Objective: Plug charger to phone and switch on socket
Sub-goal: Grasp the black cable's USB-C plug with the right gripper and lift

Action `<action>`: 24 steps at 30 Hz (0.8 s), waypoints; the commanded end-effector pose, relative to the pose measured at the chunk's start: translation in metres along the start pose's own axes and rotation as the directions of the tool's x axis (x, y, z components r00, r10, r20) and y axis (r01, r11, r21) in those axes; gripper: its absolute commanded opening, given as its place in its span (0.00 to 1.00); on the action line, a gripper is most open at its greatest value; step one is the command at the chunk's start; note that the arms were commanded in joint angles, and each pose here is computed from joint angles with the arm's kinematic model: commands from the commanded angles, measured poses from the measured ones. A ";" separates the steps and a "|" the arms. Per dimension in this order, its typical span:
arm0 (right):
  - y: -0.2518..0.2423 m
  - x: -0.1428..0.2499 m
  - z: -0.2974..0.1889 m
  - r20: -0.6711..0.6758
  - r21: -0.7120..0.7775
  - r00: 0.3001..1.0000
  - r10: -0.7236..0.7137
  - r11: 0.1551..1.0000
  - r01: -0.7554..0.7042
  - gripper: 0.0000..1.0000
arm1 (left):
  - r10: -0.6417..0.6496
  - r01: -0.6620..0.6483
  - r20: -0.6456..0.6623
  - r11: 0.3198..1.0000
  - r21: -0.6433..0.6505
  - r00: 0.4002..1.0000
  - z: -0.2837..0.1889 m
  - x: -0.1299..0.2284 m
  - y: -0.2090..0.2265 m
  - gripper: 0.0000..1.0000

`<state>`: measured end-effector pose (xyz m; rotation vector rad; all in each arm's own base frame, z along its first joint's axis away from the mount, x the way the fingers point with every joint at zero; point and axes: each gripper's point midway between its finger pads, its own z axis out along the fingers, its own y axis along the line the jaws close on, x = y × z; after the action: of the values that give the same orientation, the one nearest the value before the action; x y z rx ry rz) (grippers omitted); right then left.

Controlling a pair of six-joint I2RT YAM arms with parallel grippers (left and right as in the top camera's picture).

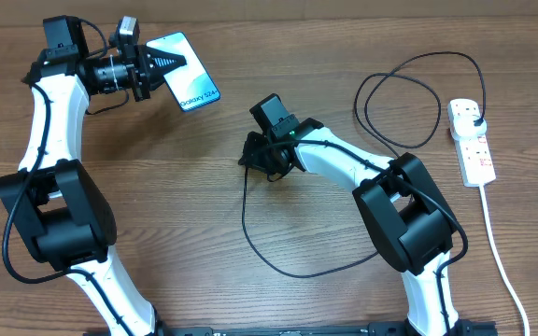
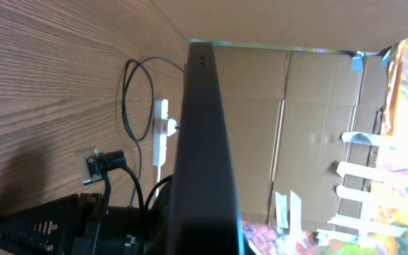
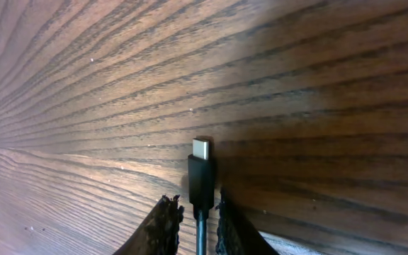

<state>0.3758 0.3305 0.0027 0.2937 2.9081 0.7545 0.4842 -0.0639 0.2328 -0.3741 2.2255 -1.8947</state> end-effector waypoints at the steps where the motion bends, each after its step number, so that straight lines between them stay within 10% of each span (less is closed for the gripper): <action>1: -0.040 0.025 0.028 -0.066 0.110 0.996 0.052 0.993 -0.044 0.20 | 0.055 -0.054 -0.019 0.998 0.028 0.998 0.002 0.009 -0.024 0.04; 24: -0.021 0.008 0.000 -0.127 -0.067 0.992 -0.022 0.998 0.013 0.04 | 0.041 -0.041 0.000 0.999 -0.013 0.999 0.002 0.008 -0.016 0.04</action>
<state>0.3671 0.3301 0.0009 0.2879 2.9554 0.8470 0.4838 -0.0630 0.2276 -0.4161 2.2511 -1.8745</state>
